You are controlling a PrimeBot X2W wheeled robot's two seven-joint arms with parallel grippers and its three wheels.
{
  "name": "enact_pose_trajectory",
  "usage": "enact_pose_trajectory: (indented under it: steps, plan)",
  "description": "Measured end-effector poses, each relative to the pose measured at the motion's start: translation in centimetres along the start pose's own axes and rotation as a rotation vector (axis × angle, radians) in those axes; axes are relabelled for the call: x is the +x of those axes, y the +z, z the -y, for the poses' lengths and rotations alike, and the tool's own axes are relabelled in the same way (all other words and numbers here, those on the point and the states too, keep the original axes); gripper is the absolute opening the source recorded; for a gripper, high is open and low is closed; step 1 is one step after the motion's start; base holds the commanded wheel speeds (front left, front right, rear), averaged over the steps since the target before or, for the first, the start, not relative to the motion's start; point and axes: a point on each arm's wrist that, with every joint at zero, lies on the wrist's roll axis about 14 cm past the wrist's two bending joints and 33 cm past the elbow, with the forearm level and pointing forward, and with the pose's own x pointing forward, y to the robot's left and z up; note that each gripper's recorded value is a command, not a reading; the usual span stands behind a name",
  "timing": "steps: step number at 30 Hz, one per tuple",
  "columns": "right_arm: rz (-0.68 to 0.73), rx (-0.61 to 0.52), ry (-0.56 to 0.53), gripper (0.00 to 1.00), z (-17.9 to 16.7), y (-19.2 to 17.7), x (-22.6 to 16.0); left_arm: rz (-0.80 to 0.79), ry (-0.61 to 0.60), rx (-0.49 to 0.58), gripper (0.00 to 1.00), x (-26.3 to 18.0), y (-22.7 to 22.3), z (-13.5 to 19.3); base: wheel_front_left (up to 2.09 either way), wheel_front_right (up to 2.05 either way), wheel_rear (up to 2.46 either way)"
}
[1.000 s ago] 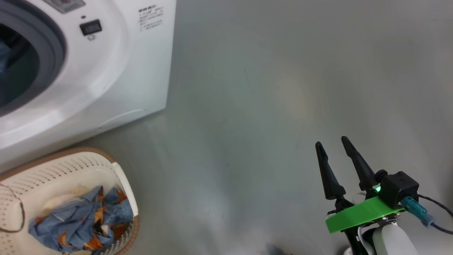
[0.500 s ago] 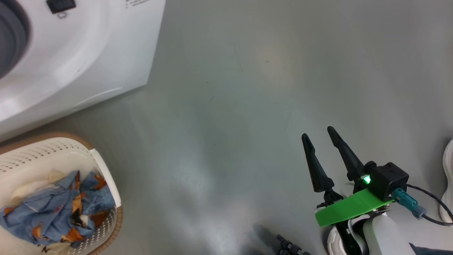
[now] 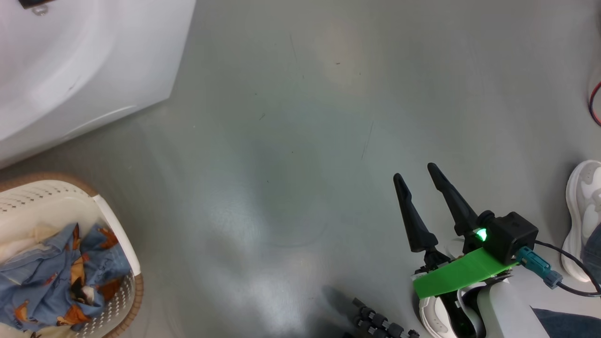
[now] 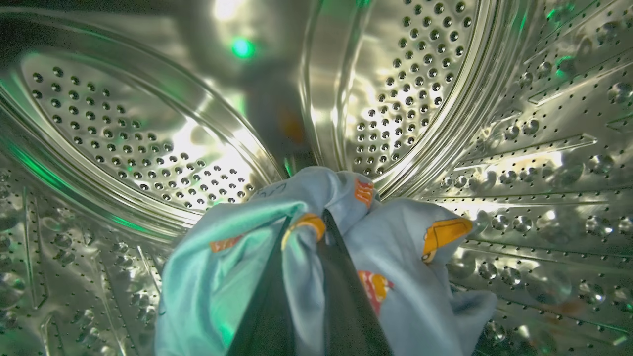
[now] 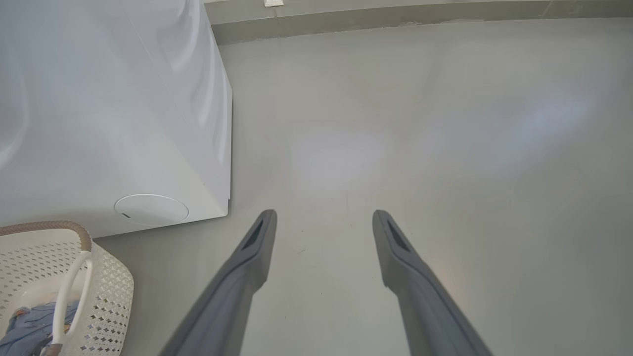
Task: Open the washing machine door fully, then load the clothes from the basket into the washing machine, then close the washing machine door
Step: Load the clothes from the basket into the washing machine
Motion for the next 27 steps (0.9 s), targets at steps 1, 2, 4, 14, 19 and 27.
enact_pose_trajectory:
  steps: [1, 2, 4, 14, 19, 27]
  plan:
    - [-0.001, 0.0, -0.001, 1.0, 0.0, 0.0, 0.0, -0.013, -0.004, 0.003, 0.0, 0.1, -0.2, 0.1, 0.0, 0.0, 0.0]
    - [0.0, -0.001, -0.001, 1.0, 0.0, 0.0, 0.0, -0.026, -0.005, 0.003, 0.0, 0.2, -0.4, 0.2, 0.0, 0.0, 0.0]
    - [0.002, -0.001, -0.002, 1.0, 0.1, 0.1, -0.1, -0.057, -0.008, 0.003, 0.0, 0.2, -0.9, 0.3, 0.0, 0.0, 0.0]
    - [0.013, 0.004, -0.006, 1.0, 0.2, 0.3, 0.2, -0.142, 0.013, 0.016, 1.0, -0.1, -2.0, 0.2, 0.0, 0.0, 0.0]
    - [0.026, 0.004, 0.002, 1.0, 0.0, 0.7, 0.4, -0.134, 0.061, 0.013, 1.0, -0.6, -1.5, -0.6, 0.0, 0.0, 0.0]
    - [0.059, 0.008, 0.012, 1.0, -0.2, 1.7, 0.5, -0.114, 0.092, -0.003, 1.0, -1.9, 0.0, -0.4, 0.0, 0.0, 0.0]
